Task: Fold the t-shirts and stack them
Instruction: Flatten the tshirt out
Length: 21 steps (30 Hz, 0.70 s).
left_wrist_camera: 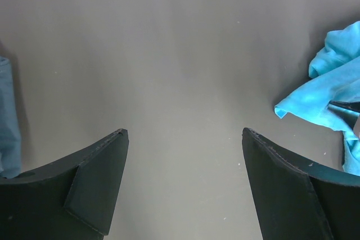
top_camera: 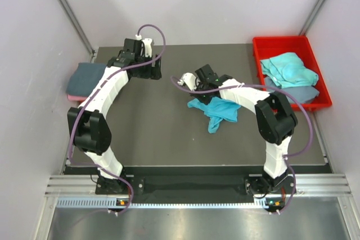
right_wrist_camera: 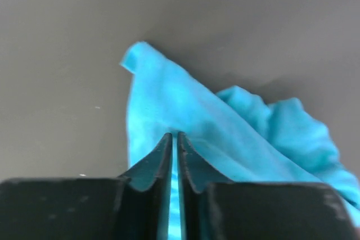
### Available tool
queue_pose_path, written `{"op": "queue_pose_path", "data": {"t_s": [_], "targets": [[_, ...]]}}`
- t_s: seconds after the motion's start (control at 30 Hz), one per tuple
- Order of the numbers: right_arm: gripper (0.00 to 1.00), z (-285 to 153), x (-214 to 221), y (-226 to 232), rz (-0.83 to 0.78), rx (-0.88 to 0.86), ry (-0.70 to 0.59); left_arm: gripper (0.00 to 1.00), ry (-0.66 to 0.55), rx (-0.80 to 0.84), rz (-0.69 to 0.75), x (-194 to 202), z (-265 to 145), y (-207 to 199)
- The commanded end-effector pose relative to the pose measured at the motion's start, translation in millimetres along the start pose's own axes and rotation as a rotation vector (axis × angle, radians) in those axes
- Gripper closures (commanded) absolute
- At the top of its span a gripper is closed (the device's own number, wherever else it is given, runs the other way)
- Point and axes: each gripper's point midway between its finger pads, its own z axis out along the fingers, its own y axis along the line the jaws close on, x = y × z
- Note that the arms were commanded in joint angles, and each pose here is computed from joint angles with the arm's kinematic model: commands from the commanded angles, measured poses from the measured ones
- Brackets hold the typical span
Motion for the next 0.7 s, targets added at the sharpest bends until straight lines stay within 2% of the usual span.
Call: {"op": "queue_pose_path", "data": {"t_s": [0.0, 0.07, 0.13, 0.17, 0.2, 0.27, 0.47, 0.67], "targets": [[0.96, -11.6, -20.6, -23.6, -0.047, 0.126, -0.030, 0.13, -0.084, 0.017, -0.009, -27.0, -12.6, -5.1], [1.00, -18.3, -23.7, -27.7, -0.057, 0.149, -0.039, 0.13, -0.082, 0.019, -0.012, -27.9, -9.9, -5.2], [0.97, -21.0, -25.0, -26.8, -0.057, 0.146, -0.046, 0.13, -0.083, 0.020, -0.012, -29.2, -9.2, -5.5], [0.85, -24.0, -27.4, -23.3, -0.042, 0.129, -0.055, 0.13, -0.086, 0.022, -0.012, -30.9, -8.5, -5.8], [0.78, -26.3, -31.3, -19.4, -0.042, 0.105, -0.070, 0.13, -0.083, 0.020, -0.012, -30.4, -7.6, -5.4], [0.69, -28.0, -36.3, -1.4, -0.038, 0.014, -0.098, 0.13, -0.086, 0.022, -0.013, -31.4, -7.8, -5.9], [0.65, -17.7, -38.9, 33.3, -0.060, -0.101, -0.103, 0.14, -0.082, 0.022, -0.012, -29.0, -8.2, -5.7], [0.61, 9.3, -31.1, 40.1, -0.066, -0.108, -0.061, 0.13, -0.089, 0.013, -0.007, -30.1, -11.9, -4.4]]}}
